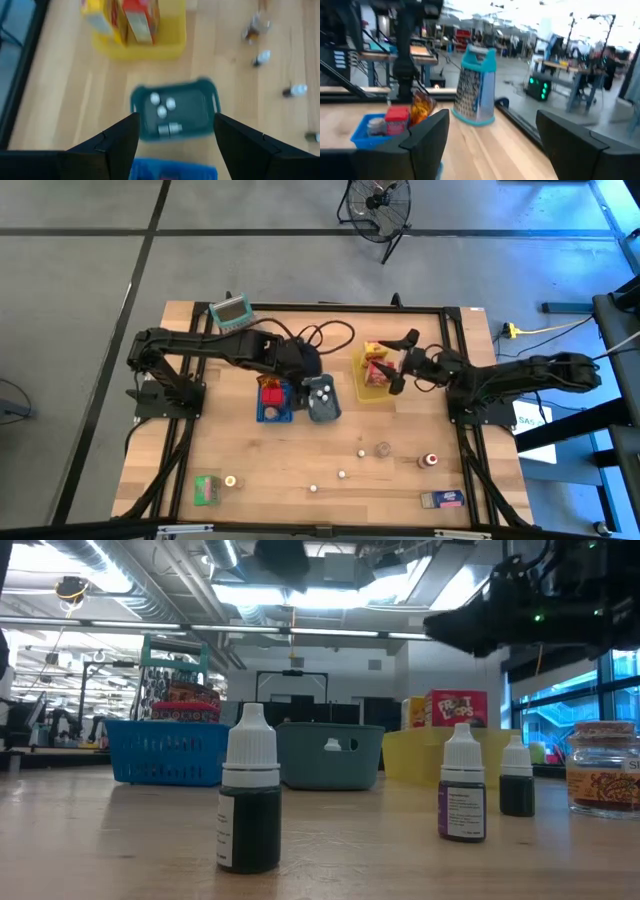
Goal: Pick & Place Kitchen Items
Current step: Put the small food coloring bottle into the gray bin
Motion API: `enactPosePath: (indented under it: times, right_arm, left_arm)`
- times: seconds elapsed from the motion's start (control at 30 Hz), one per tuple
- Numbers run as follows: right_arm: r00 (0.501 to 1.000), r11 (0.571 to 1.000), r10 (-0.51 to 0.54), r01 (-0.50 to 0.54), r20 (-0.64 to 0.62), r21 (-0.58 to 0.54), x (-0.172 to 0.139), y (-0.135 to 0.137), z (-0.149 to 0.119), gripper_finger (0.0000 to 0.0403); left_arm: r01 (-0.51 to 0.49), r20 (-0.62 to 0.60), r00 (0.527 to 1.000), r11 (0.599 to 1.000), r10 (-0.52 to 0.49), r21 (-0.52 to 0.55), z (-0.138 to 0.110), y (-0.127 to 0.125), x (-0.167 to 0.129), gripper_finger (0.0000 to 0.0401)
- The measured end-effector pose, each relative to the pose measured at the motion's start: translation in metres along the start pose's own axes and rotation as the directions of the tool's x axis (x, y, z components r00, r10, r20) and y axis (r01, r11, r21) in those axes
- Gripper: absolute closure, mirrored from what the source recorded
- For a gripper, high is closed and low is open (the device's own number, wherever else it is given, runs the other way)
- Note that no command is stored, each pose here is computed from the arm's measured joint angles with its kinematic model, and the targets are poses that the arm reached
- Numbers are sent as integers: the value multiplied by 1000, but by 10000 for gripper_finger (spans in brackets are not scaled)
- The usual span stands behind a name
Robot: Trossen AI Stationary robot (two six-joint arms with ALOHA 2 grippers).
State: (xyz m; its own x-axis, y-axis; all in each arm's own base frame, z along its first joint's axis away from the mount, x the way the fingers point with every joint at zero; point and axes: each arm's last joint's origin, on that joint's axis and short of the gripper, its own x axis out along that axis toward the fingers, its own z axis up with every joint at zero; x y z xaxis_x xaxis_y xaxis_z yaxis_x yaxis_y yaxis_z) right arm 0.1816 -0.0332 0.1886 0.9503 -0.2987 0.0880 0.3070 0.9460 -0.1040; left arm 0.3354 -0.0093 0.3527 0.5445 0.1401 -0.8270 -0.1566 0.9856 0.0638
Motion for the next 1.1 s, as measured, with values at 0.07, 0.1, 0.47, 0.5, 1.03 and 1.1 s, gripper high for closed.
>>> enactPosePath:
  times: [0.07,0.1,0.47,0.5,1.03,1.1]
  right_arm:
    - [999,1000,27,-28,35,2,-3,2,6,100]
    - [997,999,48,-48,53,4,-4,3,8,100]
    - [921,941,329,-338,210,11,-17,18,29,100]
    - [909,933,350,-360,226,1,-18,19,31,100]
    - [789,819,565,-572,241,-46,-23,32,32,100]
    - [760,785,611,-617,222,-47,-23,33,29,100]
  left_arm:
    - [0,-33,999,1000,0,1,-4,-3,0,152]
    - [2,-37,999,1000,-2,3,-4,-4,-1,152]
    - [107,-195,975,994,-111,-31,-25,-24,-18,152]
    - [102,-213,971,994,-109,-47,-28,-26,-19,152]
    - [148,-261,940,952,-220,-270,-47,-78,-39,152]
    - [133,-255,945,952,-206,-275,-49,-82,-40,152]
